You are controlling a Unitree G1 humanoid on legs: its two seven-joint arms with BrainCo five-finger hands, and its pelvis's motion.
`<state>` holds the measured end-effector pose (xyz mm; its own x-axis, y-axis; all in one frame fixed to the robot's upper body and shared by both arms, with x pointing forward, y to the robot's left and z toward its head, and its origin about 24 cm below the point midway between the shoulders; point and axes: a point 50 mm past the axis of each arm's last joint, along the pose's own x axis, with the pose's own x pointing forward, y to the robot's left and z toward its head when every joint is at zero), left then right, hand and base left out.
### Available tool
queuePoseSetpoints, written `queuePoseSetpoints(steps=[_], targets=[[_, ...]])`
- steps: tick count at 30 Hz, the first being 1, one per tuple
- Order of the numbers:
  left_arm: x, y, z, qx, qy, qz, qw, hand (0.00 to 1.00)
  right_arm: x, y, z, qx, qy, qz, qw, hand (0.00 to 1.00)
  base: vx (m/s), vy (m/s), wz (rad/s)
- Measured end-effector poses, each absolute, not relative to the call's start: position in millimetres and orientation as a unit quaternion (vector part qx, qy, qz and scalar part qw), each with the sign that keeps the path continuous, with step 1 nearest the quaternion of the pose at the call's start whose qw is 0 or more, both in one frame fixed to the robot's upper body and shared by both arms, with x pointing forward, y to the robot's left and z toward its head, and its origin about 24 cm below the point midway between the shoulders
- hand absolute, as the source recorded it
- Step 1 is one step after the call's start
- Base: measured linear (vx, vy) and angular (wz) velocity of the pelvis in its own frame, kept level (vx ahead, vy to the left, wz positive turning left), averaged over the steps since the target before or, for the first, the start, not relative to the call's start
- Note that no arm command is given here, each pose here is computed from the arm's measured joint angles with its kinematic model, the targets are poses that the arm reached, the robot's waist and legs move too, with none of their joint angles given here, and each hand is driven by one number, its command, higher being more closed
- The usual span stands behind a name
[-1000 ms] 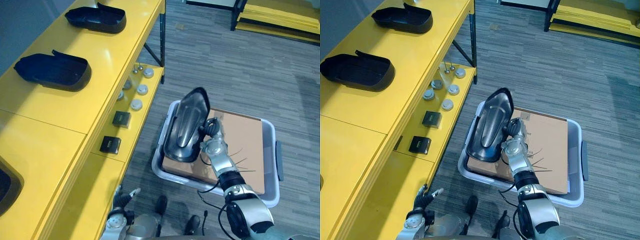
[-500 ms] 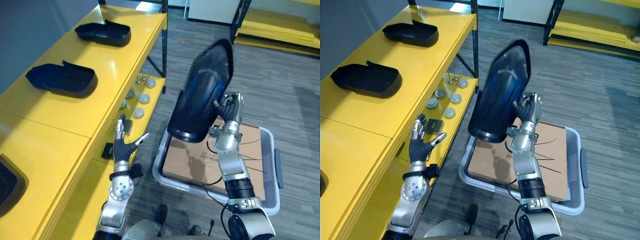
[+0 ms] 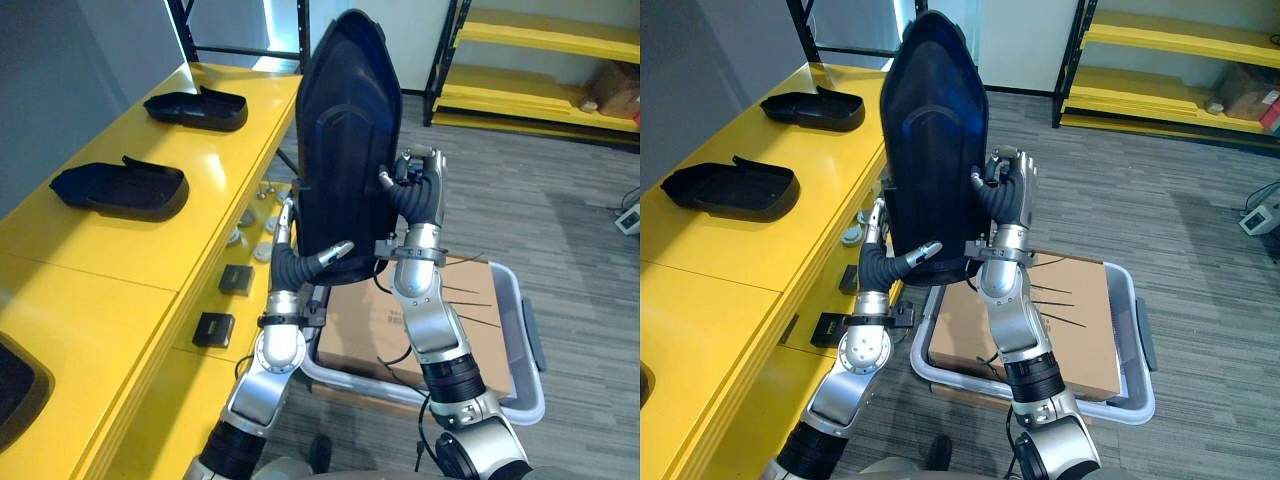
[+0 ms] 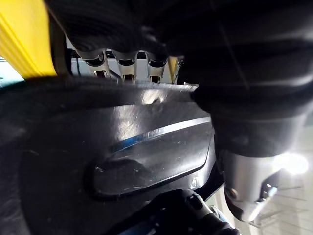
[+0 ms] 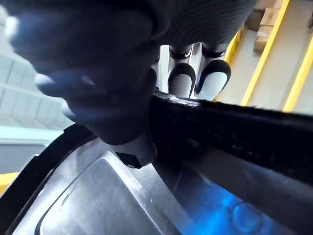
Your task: Walk over and take plastic housings, then place them on the shelf
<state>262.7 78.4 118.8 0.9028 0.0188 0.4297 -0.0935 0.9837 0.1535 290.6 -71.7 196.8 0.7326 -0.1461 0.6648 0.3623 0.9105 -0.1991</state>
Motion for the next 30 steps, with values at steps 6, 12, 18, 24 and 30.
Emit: queuePoseSetpoints(steps=[6,12,18,24,30], targets=[[267,78,104,0.099,-0.179,0.029,0.978,1.00,287,-63,198,-0.148,-0.353,-0.112,0.917,0.00,0.01,-0.015,0.00],[270,85,106,0.096,-0.177,0.043,0.979,1.00,285,-70,182,-0.114,-0.327,-0.085,0.934,0.00,-0.02,-0.017,-0.08],[273,93,108,0.108,-0.178,0.051,0.977,1.00,287,-81,177,-0.110,-0.320,-0.042,0.940,0.00,-0.01,-0.005,-0.01],[269,98,106,0.110,-0.176,0.043,0.977,1.00,293,-121,181,-0.104,-0.321,-0.050,0.940,0.00,0.00,0.000,0.00],[261,103,96,0.096,-0.162,0.044,0.981,1.00,276,-194,187,-0.011,-0.341,-0.143,0.929,0.00,0.00,0.000,0.01]])
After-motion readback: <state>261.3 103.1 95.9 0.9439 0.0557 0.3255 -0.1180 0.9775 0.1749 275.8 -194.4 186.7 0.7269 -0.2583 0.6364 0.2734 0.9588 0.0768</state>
